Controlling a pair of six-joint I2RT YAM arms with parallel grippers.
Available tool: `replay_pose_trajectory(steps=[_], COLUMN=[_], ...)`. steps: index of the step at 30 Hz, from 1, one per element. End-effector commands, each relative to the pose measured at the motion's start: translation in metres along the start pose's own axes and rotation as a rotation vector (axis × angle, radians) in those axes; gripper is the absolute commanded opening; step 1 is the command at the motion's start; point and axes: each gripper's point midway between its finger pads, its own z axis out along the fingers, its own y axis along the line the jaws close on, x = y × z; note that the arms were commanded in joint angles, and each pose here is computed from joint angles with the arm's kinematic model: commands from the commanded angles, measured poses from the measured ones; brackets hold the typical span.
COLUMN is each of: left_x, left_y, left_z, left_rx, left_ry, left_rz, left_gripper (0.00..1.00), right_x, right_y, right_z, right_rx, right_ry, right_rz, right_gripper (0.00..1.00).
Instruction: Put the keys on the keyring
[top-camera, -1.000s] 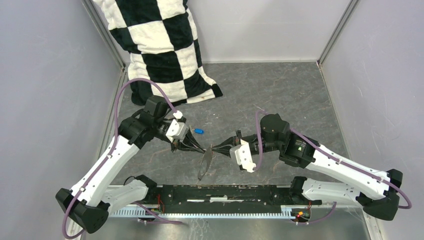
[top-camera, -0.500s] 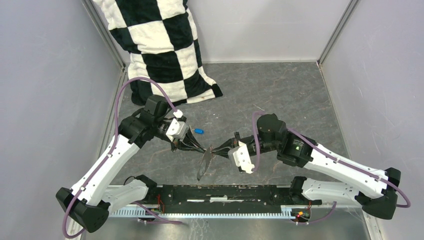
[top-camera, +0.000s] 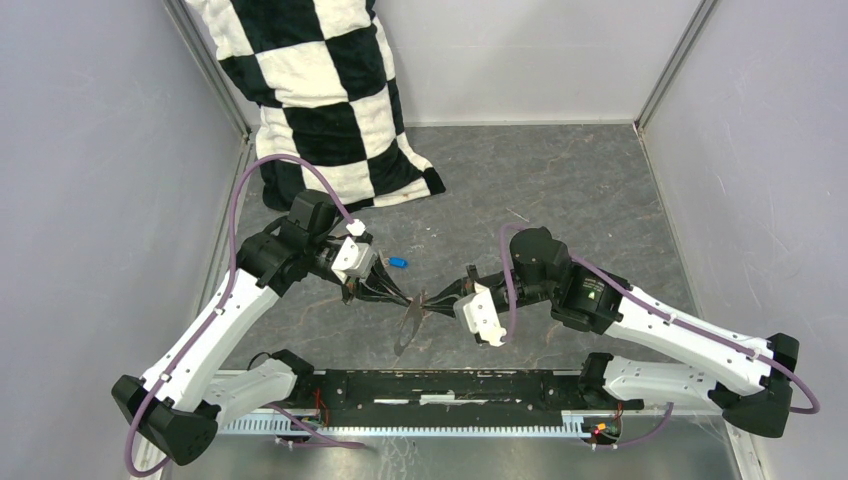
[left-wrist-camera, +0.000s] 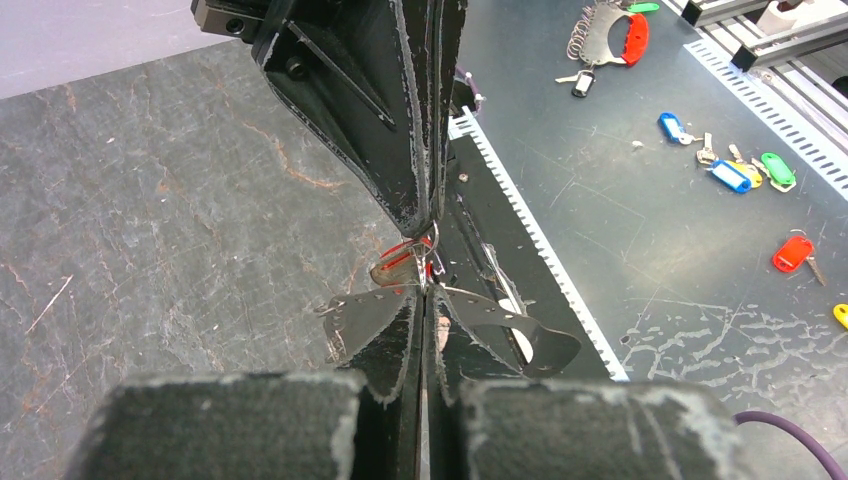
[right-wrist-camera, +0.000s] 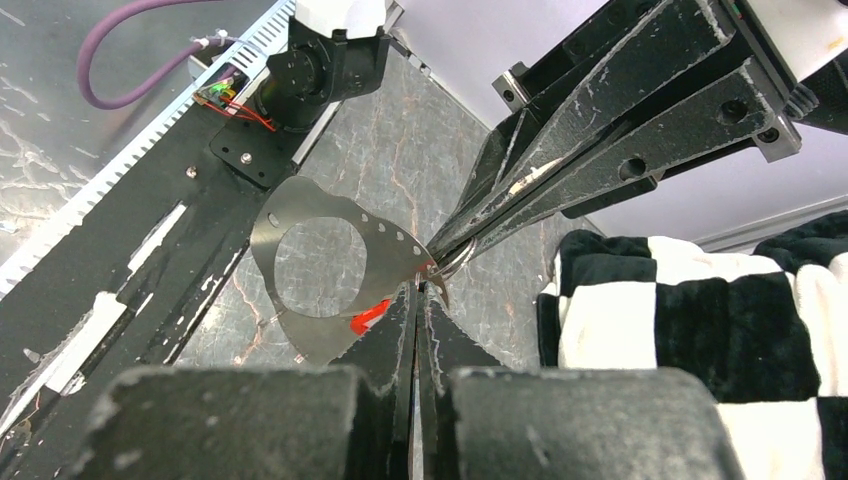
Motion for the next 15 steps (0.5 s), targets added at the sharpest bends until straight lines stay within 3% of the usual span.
replay_pose_trajectory(steps=[1,15], left_x=[-0.0227,-0.0212], left_y=[-0.0038,-0.0026], left_z=[-0.0019,-0.0015], left_rx=[0.019,0.020], left_ry=[-0.049,-0.047], left_rz=[0.078,0.079], left_gripper=[0.02,0.02], right_x=[-0.0130,-0.0103], right_y=[-0.0193,-0.0231], right_z=[-0.0028,-0.0025], right_rx=[0.065,0.083], right_ry=[-0.026,-0.013], right_rz=[-0.051,-0.045], right_gripper=[0.00,0.00])
